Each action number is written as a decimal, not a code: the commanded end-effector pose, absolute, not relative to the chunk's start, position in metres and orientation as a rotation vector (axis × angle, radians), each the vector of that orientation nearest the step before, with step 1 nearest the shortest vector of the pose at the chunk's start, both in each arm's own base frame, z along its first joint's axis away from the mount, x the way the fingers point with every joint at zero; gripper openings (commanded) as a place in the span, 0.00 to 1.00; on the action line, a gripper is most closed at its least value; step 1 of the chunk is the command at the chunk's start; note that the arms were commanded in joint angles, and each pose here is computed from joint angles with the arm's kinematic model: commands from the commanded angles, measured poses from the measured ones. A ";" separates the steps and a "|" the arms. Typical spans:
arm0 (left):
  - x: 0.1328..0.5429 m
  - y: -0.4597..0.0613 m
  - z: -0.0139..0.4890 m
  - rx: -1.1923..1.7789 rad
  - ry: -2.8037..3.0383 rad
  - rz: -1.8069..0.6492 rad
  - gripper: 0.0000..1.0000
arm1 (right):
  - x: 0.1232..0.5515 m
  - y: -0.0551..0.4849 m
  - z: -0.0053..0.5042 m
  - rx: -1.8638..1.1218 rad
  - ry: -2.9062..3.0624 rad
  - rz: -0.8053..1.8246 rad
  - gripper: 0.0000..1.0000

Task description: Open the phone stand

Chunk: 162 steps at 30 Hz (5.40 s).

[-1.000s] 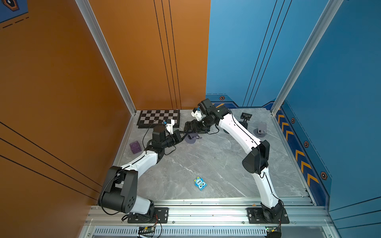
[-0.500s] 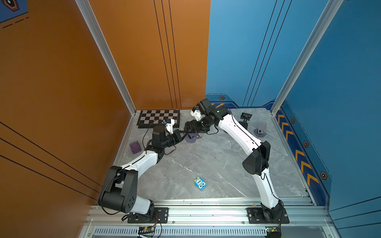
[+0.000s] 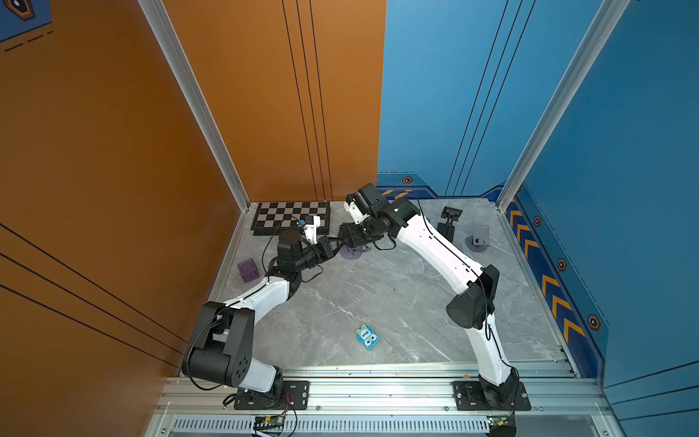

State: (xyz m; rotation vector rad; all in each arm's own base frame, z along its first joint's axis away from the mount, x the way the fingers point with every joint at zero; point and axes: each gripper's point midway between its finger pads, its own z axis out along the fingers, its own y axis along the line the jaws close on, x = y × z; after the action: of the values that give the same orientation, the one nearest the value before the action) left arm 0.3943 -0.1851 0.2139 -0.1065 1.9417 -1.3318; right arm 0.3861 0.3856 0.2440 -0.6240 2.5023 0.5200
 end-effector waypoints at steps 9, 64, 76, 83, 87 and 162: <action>0.402 -0.141 0.116 -0.437 2.176 -1.162 0.00 | 0.380 0.345 0.360 -0.566 2.233 0.467 0.45; 0.424 -0.117 0.093 -0.555 2.192 -1.123 0.00 | 0.315 0.307 0.422 -0.570 2.124 0.474 0.46; 0.430 -0.114 0.093 -0.569 2.187 -1.120 0.00 | 0.300 0.297 0.418 -0.582 2.138 0.456 0.47; 0.431 -0.121 0.105 -0.523 2.171 -1.137 0.00 | 0.309 0.303 0.409 -0.584 2.158 0.460 0.53; 0.429 -0.124 0.117 -0.499 2.149 -1.140 0.00 | 0.320 0.307 0.403 -0.558 2.179 0.513 0.61; 0.408 -0.137 0.220 -0.465 1.935 -1.256 0.00 | 0.406 0.418 0.252 -0.551 2.362 0.682 0.36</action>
State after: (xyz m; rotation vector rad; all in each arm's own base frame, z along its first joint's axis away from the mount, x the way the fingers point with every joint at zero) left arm 0.4112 -0.1327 0.2156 -0.4789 1.9426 -1.2300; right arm 0.4032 0.4174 0.2353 -0.5556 2.4066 0.6757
